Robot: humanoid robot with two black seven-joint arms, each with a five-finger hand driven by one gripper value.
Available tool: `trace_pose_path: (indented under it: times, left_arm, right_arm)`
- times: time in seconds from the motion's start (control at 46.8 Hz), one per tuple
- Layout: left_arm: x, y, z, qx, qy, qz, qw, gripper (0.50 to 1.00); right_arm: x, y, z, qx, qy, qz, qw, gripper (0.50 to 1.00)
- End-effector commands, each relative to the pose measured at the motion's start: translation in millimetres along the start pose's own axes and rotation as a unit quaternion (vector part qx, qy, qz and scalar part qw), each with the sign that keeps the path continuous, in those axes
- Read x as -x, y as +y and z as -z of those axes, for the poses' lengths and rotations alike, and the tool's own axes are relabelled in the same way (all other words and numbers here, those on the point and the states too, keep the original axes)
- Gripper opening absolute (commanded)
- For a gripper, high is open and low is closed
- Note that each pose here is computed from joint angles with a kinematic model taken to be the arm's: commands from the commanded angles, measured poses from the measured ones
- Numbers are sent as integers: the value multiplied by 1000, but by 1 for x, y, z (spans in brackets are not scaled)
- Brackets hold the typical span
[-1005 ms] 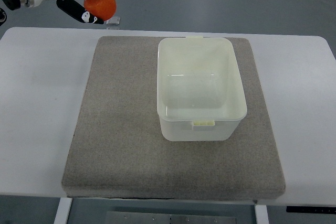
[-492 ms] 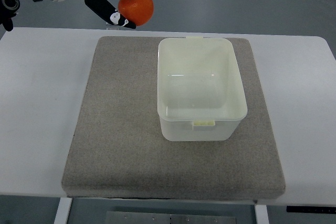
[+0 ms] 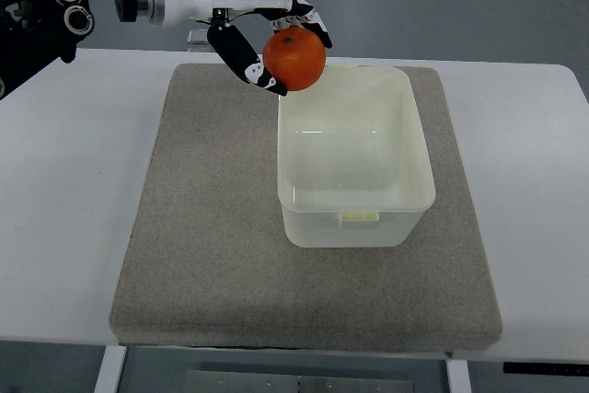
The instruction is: Put orange in box with left hand
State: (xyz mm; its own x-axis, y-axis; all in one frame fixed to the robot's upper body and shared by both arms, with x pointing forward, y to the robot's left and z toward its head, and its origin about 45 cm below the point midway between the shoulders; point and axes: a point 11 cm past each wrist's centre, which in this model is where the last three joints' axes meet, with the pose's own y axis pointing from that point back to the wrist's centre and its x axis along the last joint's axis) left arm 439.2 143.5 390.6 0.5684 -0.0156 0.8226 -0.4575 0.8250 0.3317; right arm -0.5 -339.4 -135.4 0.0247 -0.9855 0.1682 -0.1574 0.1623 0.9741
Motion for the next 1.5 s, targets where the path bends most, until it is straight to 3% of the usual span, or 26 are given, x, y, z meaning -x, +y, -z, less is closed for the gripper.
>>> trace_pose_path:
  times: [0.0,0.535,0.599,0.684,0.834,0.963,1.198,1.348,1.476]
  left_arm:
    - [5,-11,-6,-3,-26,16,1000,500]
    - [40,-68,-22,-7,-108,46,993,503]
    - [45,-72,-17,-15,-105,49,993,561]
    - [51,-75,-15,-16,-100,52,993,769]
    - [54,-75,-13,-15,-94,46,994,943]
    - [57,-75,-11,-11,-84,39,996,988]
    - [49,-69,-10,-5,-55,21,998,992]
    - [19,-43,-3,22,47,-40,998,992]
    - [-16,-13,0,74,167,-117,976,992]
  right_arm:
    - [0,0,0,0,0,0,1000,926]
    - [0,0,0,0,0,0,1000,926]
    - [0,0,0,0,0,0,1000,926]
    - [0,0,0,0,0,0,1000,926]
    - [0,0,0,0,0,0,1000,926]
    - [0,0,0,0,0,0,1000,926]
    - [0,0,0,0,1,0,1000,926]
    - [0,0,0,0,0,1,1000,926]
    - [0,0,0,0,0,0,1000,926]
